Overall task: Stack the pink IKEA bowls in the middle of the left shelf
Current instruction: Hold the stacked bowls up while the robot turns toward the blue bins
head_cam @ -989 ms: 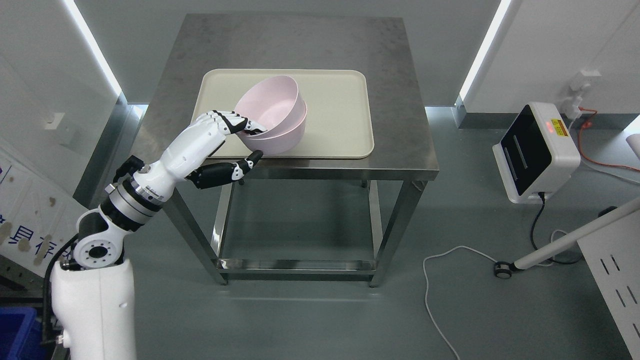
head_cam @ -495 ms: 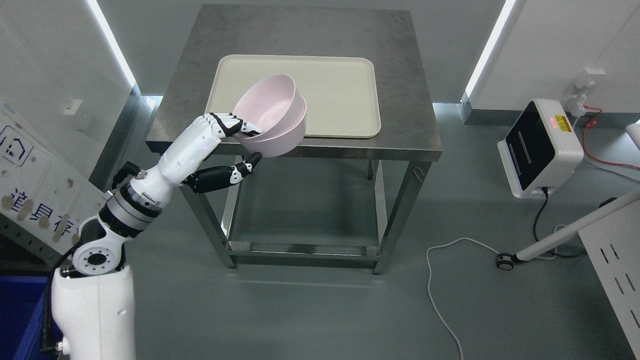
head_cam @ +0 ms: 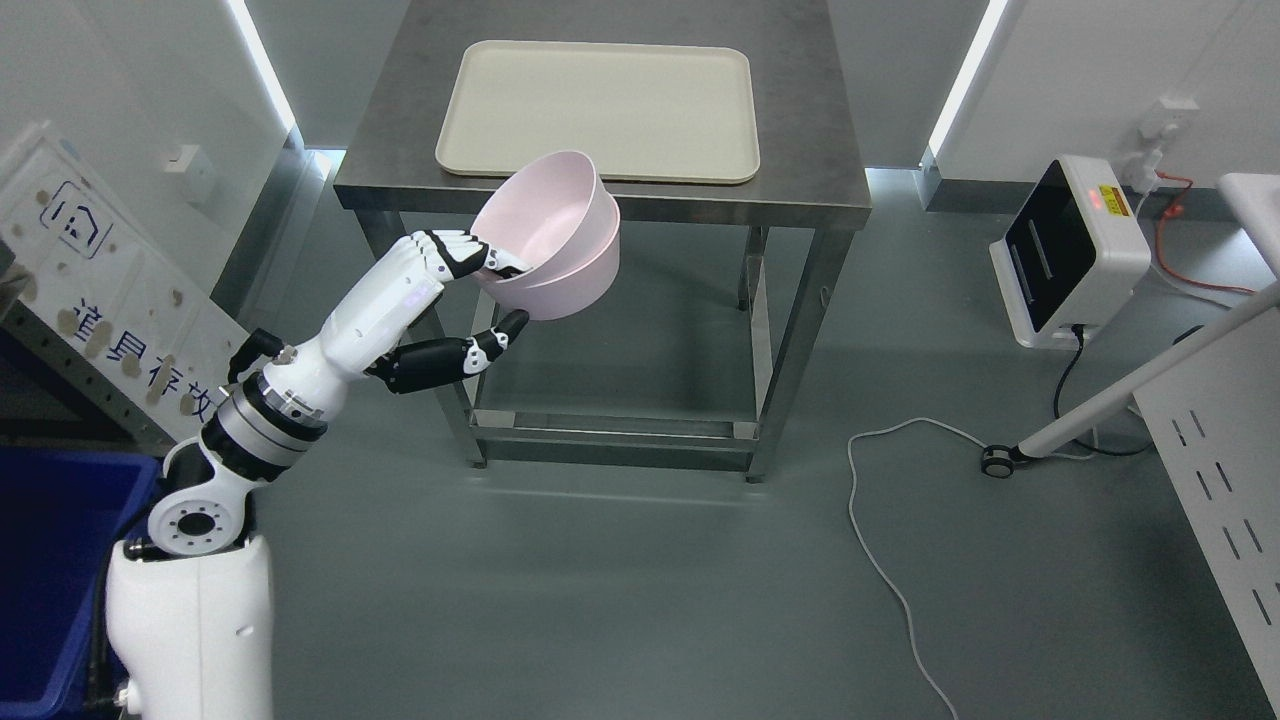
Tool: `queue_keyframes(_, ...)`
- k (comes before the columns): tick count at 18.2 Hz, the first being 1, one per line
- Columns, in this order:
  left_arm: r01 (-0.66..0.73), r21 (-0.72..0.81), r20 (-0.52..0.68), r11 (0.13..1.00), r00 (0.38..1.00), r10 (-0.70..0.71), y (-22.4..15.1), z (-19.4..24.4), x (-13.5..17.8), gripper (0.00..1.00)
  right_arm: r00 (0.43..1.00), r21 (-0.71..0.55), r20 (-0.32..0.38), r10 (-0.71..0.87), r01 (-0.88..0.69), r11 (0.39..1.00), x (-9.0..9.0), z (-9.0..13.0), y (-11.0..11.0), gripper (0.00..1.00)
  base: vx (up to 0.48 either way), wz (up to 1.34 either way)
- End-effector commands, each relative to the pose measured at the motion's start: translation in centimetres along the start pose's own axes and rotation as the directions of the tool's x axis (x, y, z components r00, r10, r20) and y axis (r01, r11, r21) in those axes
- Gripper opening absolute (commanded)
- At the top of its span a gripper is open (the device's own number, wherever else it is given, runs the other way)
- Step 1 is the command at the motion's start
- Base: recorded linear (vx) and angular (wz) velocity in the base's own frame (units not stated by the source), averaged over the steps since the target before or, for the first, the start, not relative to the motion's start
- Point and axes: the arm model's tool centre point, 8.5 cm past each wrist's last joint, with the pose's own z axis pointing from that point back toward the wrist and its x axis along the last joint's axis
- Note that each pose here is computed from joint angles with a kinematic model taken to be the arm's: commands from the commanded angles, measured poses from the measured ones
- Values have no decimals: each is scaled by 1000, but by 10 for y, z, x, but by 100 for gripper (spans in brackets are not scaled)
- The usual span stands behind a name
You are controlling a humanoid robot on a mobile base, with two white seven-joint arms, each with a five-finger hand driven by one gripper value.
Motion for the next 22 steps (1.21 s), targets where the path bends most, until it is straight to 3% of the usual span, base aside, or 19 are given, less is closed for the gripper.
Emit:
queue_keyframes(1,-3,-18,-9,1000,1000,2,-3,7,-1,2,1000,-17,6,-11,11,1000,-7,-1,-11,100,-301,71)
queue_keyframes(11,-7,-18,-16,1000,1000,7,-4,10,-2,2,1000,-17,5,-11,11,1000,-7,-1,-11,100,-264,327)
queue_keyframes(22,-12,-18,-23,1000,1000,11,-5,11,-4,3,1000,-17,5,-11,11,1000,-7,-1,-11,100,-238,757)
